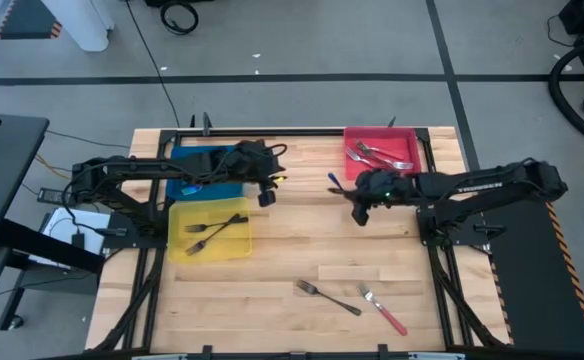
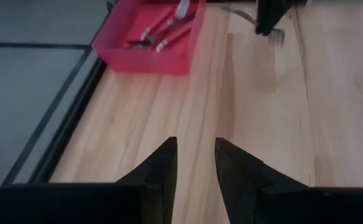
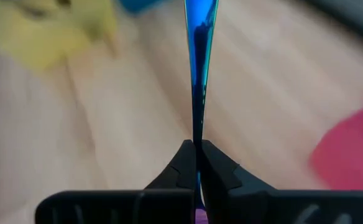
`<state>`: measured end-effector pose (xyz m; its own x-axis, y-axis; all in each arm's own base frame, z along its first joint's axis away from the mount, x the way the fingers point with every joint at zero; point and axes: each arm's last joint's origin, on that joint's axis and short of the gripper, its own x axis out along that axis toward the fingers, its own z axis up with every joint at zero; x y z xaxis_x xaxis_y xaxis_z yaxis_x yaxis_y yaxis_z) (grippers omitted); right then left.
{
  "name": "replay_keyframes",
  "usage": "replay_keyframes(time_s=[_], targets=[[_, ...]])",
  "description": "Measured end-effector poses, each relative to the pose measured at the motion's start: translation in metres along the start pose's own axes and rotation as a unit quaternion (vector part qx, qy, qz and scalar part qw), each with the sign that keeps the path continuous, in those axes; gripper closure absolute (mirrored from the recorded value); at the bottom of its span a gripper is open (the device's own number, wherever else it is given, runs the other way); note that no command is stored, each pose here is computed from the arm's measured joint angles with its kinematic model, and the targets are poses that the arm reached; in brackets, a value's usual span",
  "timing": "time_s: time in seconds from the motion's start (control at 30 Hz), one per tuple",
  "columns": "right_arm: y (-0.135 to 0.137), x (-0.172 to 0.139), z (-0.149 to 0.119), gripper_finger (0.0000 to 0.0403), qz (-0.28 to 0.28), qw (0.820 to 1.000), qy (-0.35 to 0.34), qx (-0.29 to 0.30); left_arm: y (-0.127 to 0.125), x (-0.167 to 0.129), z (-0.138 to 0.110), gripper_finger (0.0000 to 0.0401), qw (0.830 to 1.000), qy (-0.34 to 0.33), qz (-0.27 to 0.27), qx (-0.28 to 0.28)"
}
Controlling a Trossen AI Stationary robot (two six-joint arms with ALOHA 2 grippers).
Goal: Sort silverware by color (type)
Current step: Put the blue fork into the blue bin
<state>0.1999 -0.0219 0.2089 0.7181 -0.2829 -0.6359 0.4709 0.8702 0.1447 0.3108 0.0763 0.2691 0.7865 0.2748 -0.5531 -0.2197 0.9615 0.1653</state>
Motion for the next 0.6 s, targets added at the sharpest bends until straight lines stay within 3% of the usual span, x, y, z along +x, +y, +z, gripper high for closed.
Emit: replay_keyframes(time_s=[0.2,0.43,0.6], targets=[[-0.001,-0.005,0.019,0.0393,-0.025,0.994,-0.101,-0.032,0.000,0.005,0.003,0.0289,1.000,-0.024,0.003,-0.002],[0.000,-0.004,0.028,0.0393,-0.019,0.988,-0.141,-0.055,-0.003,0.031,-0.001,0.0245,0.999,-0.038,0.004,-0.009],[0.003,-0.001,0.033,0.0393,-0.018,0.983,-0.167,-0.071,-0.004,0.041,0.010,0.0233,0.988,-0.113,0.001,-0.102]])
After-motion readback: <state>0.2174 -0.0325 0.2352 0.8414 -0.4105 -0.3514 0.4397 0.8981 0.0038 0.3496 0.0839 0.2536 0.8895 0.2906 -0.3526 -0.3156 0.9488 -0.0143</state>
